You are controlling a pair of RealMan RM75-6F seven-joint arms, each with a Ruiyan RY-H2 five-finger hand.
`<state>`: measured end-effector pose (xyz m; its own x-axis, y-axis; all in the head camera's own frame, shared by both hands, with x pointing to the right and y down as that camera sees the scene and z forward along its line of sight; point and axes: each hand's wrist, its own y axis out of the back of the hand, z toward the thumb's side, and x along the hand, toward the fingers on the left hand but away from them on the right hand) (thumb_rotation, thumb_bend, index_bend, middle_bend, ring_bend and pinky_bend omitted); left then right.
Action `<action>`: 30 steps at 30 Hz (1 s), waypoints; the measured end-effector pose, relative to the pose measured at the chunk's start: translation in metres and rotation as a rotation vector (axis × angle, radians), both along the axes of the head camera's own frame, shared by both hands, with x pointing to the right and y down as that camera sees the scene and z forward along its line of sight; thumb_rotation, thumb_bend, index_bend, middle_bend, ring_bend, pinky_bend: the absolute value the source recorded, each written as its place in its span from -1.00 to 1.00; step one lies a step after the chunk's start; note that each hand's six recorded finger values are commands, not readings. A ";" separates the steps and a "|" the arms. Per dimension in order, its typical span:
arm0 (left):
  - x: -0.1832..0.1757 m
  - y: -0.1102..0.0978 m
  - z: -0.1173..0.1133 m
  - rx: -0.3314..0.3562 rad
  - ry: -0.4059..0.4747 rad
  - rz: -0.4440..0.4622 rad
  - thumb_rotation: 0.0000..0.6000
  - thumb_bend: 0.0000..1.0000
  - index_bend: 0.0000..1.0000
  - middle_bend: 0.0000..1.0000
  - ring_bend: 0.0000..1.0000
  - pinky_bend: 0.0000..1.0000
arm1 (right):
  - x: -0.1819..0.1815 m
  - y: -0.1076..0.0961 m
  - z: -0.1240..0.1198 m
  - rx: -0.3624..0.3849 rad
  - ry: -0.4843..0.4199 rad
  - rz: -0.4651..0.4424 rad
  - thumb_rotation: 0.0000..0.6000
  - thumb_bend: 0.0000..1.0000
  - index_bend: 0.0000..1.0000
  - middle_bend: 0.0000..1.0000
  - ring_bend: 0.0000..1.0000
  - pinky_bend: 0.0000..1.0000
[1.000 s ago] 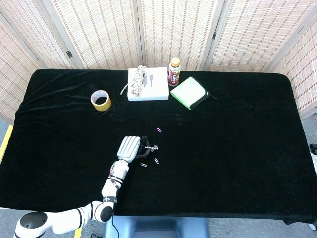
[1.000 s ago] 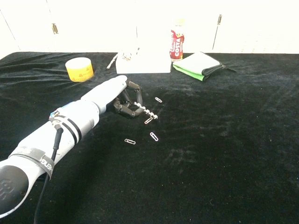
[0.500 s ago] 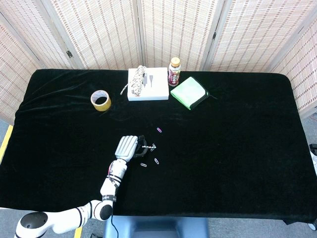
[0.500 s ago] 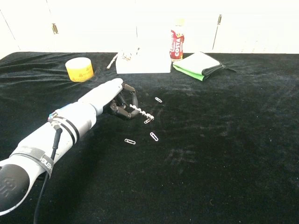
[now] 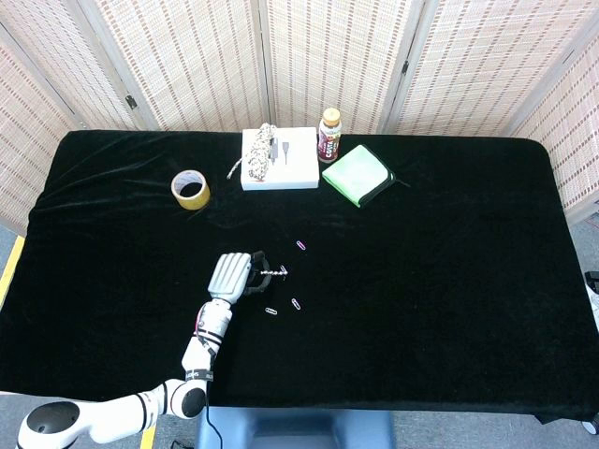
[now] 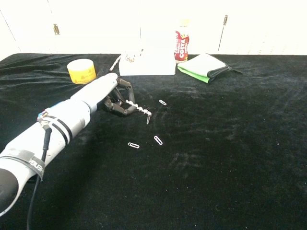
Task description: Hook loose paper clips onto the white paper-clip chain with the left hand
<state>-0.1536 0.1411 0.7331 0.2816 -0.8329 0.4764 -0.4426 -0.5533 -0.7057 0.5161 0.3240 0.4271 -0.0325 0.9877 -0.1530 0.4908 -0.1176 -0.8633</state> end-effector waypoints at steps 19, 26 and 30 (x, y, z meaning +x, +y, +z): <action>-0.079 -0.005 -0.044 0.120 -0.067 -0.185 1.00 0.00 0.72 1.00 1.00 1.00 | -0.017 -0.028 0.018 -0.059 -0.014 -0.117 1.00 -0.98 -1.00 -1.00 -1.00 -1.00; -0.081 -0.003 -0.043 0.090 -0.055 -0.191 1.00 -0.21 0.19 1.00 1.00 1.00 | -0.021 -0.032 0.021 -0.072 -0.017 -0.137 1.00 -0.98 -1.00 -1.00 -1.00 -1.00; -0.081 -0.001 -0.039 0.040 -0.063 -0.177 1.00 -0.56 -0.70 1.00 1.00 1.00 | -0.020 -0.031 0.020 -0.069 -0.016 -0.131 1.00 -0.98 -1.00 -1.00 -1.00 -1.00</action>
<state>-0.2347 0.1398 0.6946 0.0998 -0.8852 0.4544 -0.4844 -0.4421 -0.7549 0.4963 0.2927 0.4468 0.0991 0.9704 -0.2201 0.4806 -0.2404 -0.8433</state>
